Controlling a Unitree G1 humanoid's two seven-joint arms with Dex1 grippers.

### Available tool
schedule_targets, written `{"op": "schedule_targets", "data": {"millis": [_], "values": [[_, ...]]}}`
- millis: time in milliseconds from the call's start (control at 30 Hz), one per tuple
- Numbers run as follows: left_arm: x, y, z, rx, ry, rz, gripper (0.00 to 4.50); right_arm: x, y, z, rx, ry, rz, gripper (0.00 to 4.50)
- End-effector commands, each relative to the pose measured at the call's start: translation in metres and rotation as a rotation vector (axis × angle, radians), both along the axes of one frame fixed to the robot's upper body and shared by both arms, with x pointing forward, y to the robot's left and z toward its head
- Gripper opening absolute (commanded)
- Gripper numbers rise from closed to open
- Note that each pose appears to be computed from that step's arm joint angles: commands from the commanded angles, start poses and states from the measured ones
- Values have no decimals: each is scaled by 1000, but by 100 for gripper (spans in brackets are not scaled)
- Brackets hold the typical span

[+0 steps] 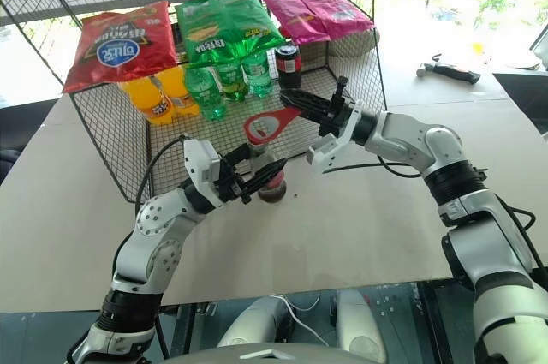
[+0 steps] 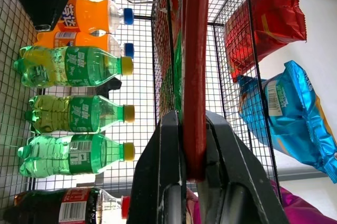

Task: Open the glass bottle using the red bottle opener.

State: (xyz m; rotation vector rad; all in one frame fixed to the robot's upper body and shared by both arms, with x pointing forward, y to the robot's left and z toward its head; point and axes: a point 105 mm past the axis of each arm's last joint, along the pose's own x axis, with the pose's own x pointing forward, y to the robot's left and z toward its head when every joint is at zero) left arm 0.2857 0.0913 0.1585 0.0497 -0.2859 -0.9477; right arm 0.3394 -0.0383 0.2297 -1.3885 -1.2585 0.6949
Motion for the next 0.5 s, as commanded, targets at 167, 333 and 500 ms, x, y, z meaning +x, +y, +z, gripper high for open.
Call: {"op": "schedule_targets", "data": {"millis": [167,333,500], "values": [[-5,-3,6,1,-22,-15,231,-15,7,35,91,-94,69,0],[-5,-3,5,1,-22,-15,231,-15,9,18,110,0,71,0],[-5,-3,5,1,-21,-14,231,-2,-1,-18,173,251,2,0]]}}
